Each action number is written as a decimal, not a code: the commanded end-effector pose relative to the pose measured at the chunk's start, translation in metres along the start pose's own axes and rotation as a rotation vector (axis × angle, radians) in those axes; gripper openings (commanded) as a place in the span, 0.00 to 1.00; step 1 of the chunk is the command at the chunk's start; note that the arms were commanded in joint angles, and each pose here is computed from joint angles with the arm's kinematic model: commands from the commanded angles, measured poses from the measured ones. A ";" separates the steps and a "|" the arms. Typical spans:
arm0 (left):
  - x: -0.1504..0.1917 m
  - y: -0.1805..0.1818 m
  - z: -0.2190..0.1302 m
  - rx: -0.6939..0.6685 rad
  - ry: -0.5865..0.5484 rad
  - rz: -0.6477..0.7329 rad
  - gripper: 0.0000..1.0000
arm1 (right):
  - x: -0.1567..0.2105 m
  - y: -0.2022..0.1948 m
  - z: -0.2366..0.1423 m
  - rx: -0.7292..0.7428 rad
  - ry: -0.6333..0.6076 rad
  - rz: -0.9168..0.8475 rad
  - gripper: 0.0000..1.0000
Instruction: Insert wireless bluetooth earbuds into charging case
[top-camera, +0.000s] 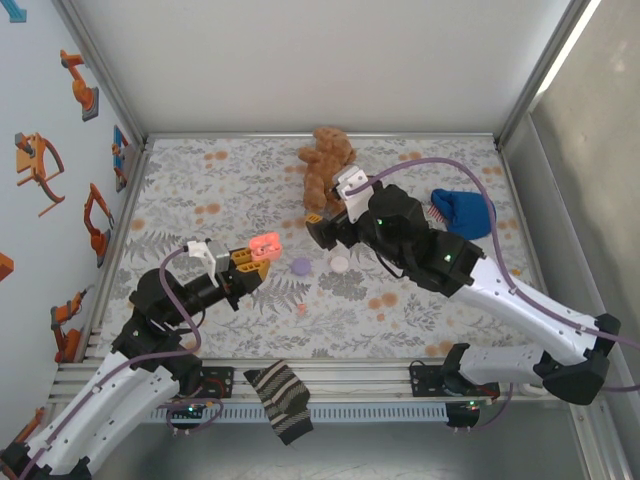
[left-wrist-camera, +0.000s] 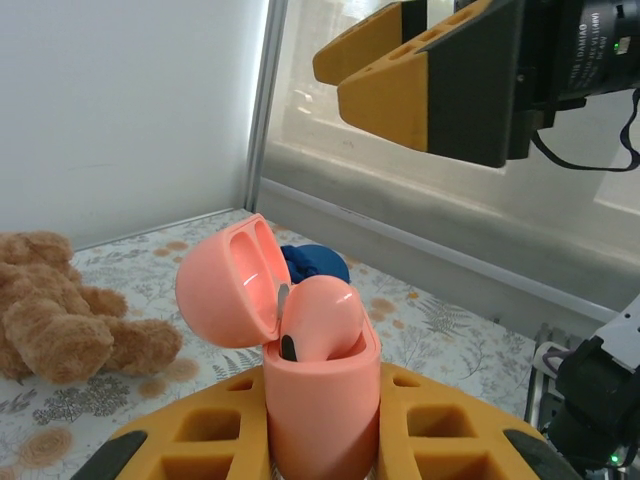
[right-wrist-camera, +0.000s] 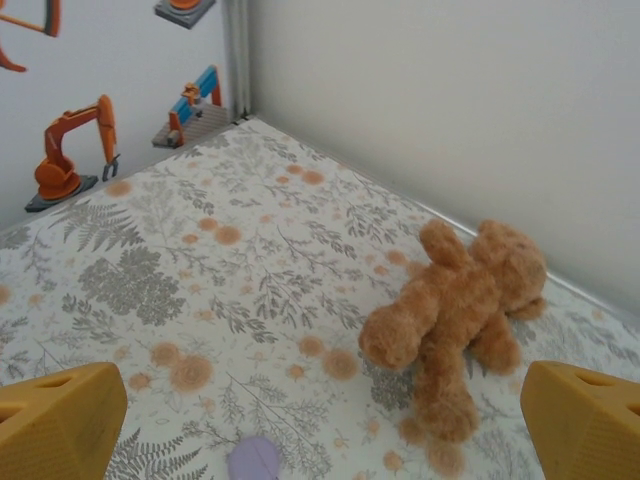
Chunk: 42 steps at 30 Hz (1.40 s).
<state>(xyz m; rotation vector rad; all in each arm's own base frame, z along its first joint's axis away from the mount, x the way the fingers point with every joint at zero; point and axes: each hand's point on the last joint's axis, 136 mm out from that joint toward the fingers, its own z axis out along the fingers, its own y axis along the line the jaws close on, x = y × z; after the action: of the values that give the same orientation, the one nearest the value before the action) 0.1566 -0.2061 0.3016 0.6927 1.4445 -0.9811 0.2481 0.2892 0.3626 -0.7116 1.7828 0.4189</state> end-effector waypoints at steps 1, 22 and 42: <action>-0.019 -0.008 -0.005 0.015 -0.041 0.048 0.00 | 0.026 -0.016 -0.002 0.042 0.071 0.125 1.00; -0.020 -0.009 -0.020 -0.014 -0.044 0.065 0.00 | 0.154 0.016 0.040 -0.055 0.487 0.289 1.00; -0.023 -0.010 -0.024 -0.026 -0.055 0.081 0.00 | 0.262 0.091 0.067 -0.181 0.784 0.564 0.75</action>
<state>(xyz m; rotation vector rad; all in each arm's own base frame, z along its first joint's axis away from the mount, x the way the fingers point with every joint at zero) 0.1440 -0.1899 0.3082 0.6934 1.4255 -0.9220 0.1900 0.3184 0.0948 -0.5618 2.7066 0.6949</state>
